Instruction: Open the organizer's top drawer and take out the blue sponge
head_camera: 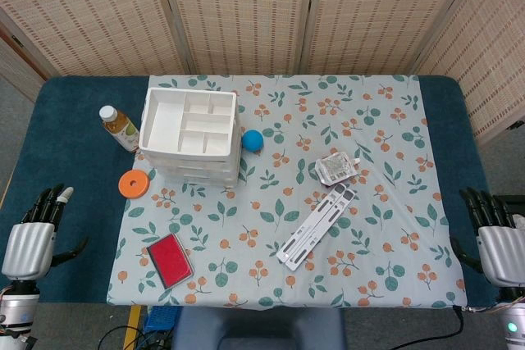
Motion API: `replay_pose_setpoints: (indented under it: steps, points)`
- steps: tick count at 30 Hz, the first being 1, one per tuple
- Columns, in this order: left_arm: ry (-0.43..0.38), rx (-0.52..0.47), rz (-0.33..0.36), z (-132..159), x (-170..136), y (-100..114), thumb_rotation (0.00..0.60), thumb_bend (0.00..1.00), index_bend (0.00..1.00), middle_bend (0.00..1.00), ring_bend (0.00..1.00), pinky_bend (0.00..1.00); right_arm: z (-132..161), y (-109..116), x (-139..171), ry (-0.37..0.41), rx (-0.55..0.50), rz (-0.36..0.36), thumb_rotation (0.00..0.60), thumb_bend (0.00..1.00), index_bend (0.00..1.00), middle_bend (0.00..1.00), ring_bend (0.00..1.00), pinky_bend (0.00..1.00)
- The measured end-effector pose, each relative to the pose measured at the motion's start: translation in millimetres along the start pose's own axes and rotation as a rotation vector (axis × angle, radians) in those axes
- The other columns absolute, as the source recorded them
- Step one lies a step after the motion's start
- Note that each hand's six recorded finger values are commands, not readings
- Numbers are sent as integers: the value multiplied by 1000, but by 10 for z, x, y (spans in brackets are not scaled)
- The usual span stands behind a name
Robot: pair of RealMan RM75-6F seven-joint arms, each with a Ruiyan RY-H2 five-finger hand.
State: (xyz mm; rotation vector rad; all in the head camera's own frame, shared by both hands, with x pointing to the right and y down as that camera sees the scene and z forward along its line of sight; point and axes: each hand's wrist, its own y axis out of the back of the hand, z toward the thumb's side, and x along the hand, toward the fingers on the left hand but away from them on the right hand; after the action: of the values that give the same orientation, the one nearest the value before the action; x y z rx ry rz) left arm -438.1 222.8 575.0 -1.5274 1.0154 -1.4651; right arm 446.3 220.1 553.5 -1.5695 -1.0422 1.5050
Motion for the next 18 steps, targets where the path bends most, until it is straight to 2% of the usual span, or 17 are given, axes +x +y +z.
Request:
replay_pose_setpoints:
  steps: [5, 12, 18]
  points:
    - [16, 13, -42, -33, -41, -31, 600, 214, 93, 75, 75, 291, 0, -1, -9, 5, -2, -6, 600, 369, 0, 37, 0, 23]
    - [20, 8, -32, -45, -66, 9, 600, 214, 104, 80, 78, 292, 0, 19, 3, 11, -6, -14, 600, 369, 0, 37, 0, 23]
    - [2, -22, -23, 9, -20, 7, 600, 214, 149, 115, 136, 293, -1, 51, 5, 11, -10, -27, 600, 369, 0, 37, 0, 23]
